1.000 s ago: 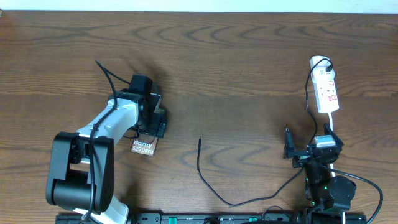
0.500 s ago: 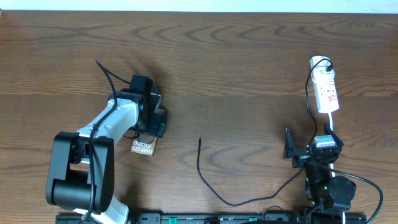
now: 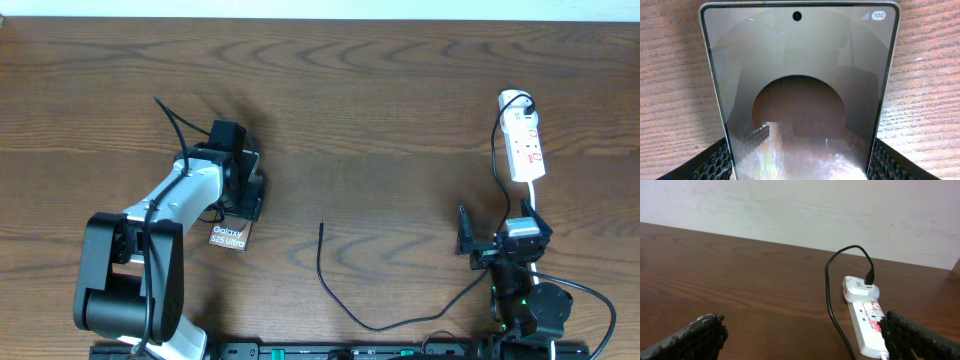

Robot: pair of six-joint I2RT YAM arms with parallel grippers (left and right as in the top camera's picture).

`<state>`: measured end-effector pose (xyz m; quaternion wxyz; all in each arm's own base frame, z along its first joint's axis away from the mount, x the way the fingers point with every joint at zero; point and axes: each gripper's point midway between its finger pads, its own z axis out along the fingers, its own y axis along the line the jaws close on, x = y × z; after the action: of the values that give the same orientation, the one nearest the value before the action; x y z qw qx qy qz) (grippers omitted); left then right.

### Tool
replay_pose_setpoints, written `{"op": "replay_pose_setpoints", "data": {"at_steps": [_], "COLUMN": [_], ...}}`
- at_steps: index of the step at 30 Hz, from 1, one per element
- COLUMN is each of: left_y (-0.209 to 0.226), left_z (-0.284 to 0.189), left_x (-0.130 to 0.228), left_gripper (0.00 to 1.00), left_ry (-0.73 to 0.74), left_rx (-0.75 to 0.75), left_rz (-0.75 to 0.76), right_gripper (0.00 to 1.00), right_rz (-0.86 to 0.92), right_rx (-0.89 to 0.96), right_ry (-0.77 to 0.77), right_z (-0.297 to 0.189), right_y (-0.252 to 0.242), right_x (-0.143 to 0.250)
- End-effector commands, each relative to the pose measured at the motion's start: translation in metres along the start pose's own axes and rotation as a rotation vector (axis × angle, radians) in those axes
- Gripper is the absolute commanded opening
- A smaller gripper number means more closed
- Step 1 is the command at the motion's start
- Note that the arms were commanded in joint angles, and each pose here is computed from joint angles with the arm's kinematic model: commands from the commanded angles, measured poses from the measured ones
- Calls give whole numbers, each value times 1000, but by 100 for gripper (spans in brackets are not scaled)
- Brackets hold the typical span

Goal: Plug charger to phone and switch on socket

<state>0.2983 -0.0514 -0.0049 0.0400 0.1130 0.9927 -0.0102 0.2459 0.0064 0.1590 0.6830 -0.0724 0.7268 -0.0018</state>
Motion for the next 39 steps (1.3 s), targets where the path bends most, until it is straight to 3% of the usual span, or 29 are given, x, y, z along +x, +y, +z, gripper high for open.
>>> {"op": "replay_pose_setpoints", "data": {"at_steps": [1, 5, 8, 9, 21, 39], "left_y": [0, 0, 0, 0, 1, 0], "left_z": [18, 18, 18, 18, 14, -36], "left_x": [26, 26, 26, 26, 18, -16], "left_gripper": [61, 46, 13, 8, 7, 7], "left_ry": [97, 97, 97, 97, 76, -2], "left_rx": [-5, -5, -5, -6, -7, -2], "left_rz": [6, 6, 6, 6, 5, -1], "right_gripper": [99, 99, 99, 99, 99, 99], "right_rz": [-11, -11, -11, -11, -11, -11], "right_rx": [-1, -1, -1, -1, -2, -2], "right_ry": [2, 2, 2, 2, 2, 2], "right_z": [0, 0, 0, 0, 0, 0], "right_y": [1, 1, 1, 1, 1, 1], "right_x": [1, 1, 1, 1, 1, 1]}}
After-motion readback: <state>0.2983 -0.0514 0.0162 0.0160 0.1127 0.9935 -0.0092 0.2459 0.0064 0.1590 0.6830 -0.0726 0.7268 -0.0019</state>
